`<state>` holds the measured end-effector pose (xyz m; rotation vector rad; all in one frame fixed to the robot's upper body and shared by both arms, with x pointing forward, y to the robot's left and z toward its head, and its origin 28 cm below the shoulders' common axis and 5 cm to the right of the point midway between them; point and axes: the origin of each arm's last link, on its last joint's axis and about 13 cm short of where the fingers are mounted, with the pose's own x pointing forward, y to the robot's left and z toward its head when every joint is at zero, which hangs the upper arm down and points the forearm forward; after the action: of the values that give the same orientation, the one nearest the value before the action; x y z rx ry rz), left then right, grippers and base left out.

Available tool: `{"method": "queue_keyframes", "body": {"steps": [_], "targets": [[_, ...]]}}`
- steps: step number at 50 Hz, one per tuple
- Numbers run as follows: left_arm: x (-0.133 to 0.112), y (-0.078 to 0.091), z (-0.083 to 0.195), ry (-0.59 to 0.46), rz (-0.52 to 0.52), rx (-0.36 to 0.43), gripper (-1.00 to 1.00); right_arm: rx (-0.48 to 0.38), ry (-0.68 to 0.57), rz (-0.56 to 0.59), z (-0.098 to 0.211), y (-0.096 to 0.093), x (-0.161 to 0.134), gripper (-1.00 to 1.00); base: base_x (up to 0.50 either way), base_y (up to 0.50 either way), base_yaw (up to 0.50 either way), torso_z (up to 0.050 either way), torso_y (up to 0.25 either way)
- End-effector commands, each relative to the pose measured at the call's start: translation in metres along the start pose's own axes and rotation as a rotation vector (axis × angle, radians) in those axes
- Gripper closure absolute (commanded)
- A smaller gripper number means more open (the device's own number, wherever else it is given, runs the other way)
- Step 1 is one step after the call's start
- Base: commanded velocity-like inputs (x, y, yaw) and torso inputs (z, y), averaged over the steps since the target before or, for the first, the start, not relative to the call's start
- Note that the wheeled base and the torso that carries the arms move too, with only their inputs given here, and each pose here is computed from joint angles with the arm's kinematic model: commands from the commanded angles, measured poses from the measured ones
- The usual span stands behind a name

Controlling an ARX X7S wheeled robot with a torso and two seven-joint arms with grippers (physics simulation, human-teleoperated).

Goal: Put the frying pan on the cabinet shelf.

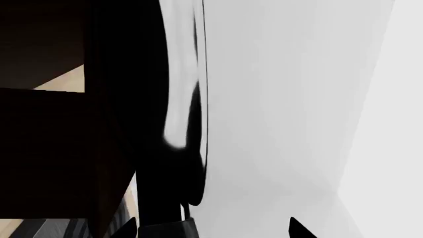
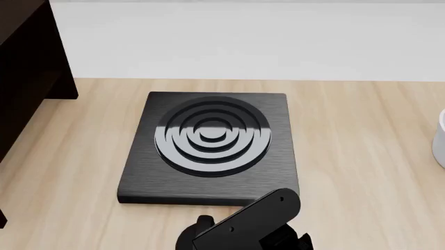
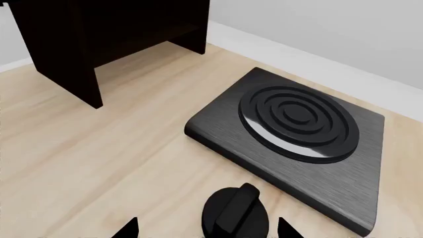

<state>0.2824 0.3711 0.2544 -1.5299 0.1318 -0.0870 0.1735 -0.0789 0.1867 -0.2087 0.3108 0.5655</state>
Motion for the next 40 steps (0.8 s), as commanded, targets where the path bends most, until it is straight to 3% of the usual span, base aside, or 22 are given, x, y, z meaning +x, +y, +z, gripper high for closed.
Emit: {"method": "queue_keyframes", "body": {"steps": [1,11,32,33,34,35,36,40], "targets": [[-0.008,-0.003,0.013,-0.078,0.045,0.05,-1.0,0.005,0.003,0.003,-0.002,0.001,0.0,-1.0,0.0,0.0,0.0,0.0,0.0],[-0.017,-0.016,-0.001,-0.062,0.031,0.07,-1.0,0.006,0.002,0.002,-0.002,0.001,0.0,-1.0,0.0,0.0,0.0,0.0,0.0],[-0.044,-0.019,-0.014,-0.031,-0.035,0.125,-1.0,0.031,0.013,0.004,-0.013,0.003,0.002,-1.0,0.0,0.0,0.0,0.0,0.0],[-0.04,-0.005,-0.012,-0.057,-0.038,0.263,-1.0,0.031,0.013,0.003,-0.012,0.003,0.002,-1.0,0.0,0.0,0.0,0.0,0.0],[-0.037,0.017,-0.01,-0.077,-0.011,0.214,-1.0,0.032,0.013,0.003,-0.012,0.003,0.002,-1.0,0.0,0.0,0.0,0.0,0.0],[-0.039,0.018,-0.014,0.005,-0.102,0.126,-1.0,0.031,0.012,0.002,-0.011,0.003,0.002,-1.0,0.0,0.0,0.0,0.0,0.0],[-0.041,0.017,-0.017,-0.046,-0.046,0.25,-1.0,0.032,0.012,0.002,-0.011,0.003,0.002,-1.0,0.0,0.0,0.0,0.0,0.0],[-0.047,0.02,-0.019,-0.041,-0.071,0.216,-1.0,0.032,0.012,0.001,-0.011,0.003,0.001,-1.0,0.0,0.0,0.0,0.0,0.0]]}}
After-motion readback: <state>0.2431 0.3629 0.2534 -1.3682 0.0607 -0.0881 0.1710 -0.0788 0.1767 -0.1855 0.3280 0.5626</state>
